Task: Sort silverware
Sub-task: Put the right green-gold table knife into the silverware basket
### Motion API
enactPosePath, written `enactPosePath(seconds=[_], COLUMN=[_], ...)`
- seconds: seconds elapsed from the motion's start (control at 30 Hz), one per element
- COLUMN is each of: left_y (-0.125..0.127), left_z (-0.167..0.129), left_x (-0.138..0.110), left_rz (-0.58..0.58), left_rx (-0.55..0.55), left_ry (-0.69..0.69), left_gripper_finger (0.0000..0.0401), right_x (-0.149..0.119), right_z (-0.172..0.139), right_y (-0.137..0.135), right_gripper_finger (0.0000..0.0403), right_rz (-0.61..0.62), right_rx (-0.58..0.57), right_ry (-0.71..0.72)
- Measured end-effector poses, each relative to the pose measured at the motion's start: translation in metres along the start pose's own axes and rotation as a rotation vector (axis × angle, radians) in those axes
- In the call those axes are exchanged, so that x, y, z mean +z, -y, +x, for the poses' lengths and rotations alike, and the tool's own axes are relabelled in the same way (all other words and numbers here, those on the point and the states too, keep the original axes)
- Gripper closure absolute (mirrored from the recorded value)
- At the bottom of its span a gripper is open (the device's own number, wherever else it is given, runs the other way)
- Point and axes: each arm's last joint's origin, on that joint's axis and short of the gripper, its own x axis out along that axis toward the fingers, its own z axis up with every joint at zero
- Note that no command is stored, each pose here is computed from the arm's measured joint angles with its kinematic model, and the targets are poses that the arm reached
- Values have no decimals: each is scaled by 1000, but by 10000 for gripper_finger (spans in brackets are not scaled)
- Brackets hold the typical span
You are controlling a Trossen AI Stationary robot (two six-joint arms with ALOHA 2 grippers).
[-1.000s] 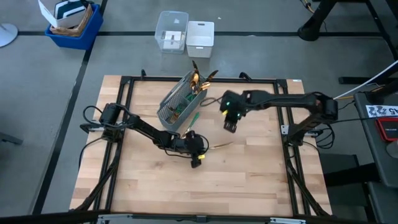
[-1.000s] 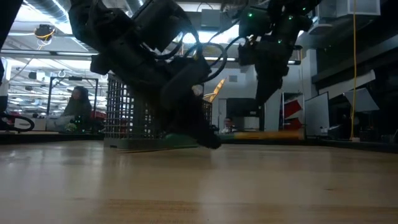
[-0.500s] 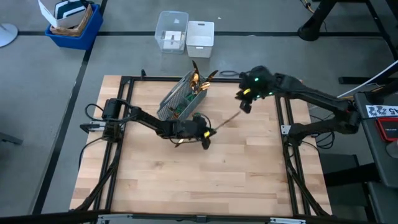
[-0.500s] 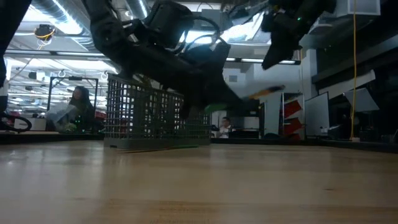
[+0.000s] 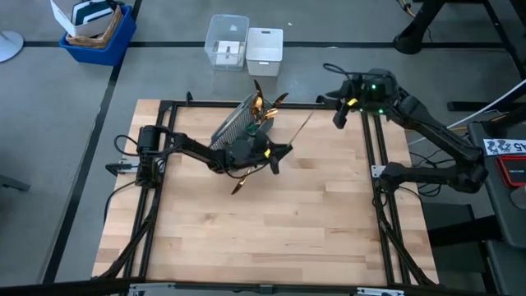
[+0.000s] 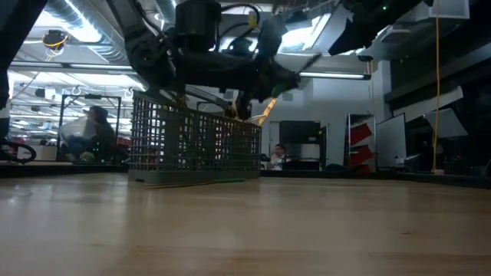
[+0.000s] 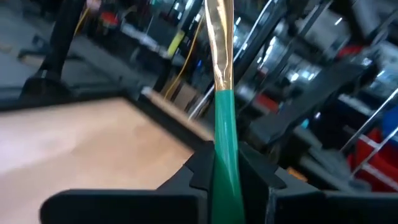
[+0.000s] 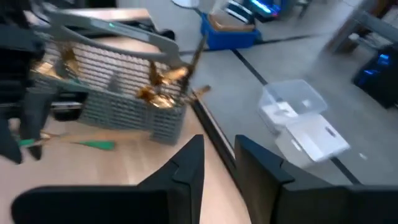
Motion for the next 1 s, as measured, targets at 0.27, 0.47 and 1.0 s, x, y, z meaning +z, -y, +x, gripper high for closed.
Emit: enactPosePath(seconds=[0.27,0.47,1.0], left_y=[7,14,14], left_z=[-1,-4,-4], left_x=[19,28,28], left_rz=[-14,-32,-24], left_rx=[-125,-260,-274], left_ry=[163,230,216], left_gripper_finger=[364,359,356], right_x=[3,10,13], right_z=[13,29,68], right_y=[-8,-8,-5], right_gripper_finger=[310,310,310], right_rz=[28,76,186], right_rx=[406,636,870], right_ry=[113,208,243])
